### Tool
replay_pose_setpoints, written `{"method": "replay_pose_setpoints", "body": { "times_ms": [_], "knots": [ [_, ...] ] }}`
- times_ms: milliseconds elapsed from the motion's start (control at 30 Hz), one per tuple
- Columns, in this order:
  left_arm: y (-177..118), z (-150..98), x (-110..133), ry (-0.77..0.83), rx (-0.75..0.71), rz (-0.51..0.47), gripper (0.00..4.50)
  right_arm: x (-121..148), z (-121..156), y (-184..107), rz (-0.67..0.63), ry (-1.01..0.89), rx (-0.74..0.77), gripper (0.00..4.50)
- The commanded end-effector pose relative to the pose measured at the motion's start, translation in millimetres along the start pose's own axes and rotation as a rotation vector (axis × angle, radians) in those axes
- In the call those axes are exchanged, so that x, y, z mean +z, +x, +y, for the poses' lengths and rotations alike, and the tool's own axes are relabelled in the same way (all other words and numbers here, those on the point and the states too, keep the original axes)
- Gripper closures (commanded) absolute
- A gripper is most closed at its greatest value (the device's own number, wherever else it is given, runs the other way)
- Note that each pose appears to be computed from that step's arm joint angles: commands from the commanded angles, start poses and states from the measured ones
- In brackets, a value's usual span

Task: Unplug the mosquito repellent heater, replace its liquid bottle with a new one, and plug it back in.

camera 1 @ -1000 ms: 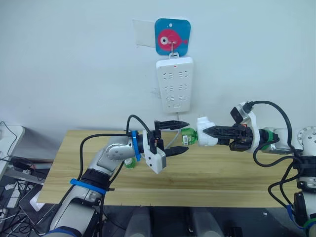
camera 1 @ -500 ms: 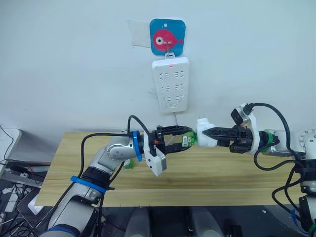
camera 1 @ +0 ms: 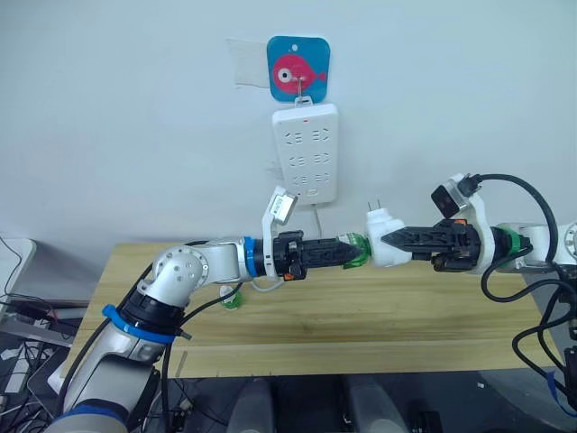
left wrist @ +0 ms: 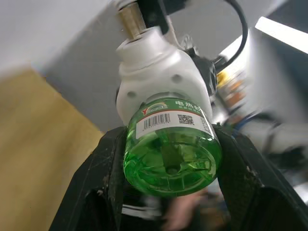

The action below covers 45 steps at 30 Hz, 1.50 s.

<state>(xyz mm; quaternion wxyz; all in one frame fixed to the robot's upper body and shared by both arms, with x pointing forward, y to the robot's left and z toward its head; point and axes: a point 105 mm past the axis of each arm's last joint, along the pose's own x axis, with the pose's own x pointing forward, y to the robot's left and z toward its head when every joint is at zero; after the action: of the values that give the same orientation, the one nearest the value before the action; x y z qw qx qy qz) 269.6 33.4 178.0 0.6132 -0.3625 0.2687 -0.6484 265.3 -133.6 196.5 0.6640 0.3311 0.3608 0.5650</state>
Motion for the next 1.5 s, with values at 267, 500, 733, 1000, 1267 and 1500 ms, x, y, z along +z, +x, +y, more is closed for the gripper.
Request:
{"method": "replay_pose_setpoints", "body": {
  "times_ms": [267,500,733,1000,1267,1500],
  "knots": [
    [-8,-18,12,0.113,-0.045,-0.019,0.96,-1,0,5,0.015,-0.017,0.015,1.54],
    [-47,-11,14,0.562,0.148,0.142,0.03,5,-6,-3,-0.044,0.019,0.004,1.54],
    [-42,-17,14,1.501,0.245,0.249,0.03,18,-16,-8,-0.105,0.048,-0.022,1.54],
    [-28,0,1,2.115,0.223,0.233,0.03,20,-9,-2,-0.079,0.040,0.016,1.54],
    [-5,8,13,2.248,0.222,0.124,0.03,17,-3,3,-0.049,0.024,0.043,1.54],
    [1,-9,10,2.302,0.134,0.010,0.03,15,-3,2,-0.048,0.018,0.040,1.54]
  ]
}}
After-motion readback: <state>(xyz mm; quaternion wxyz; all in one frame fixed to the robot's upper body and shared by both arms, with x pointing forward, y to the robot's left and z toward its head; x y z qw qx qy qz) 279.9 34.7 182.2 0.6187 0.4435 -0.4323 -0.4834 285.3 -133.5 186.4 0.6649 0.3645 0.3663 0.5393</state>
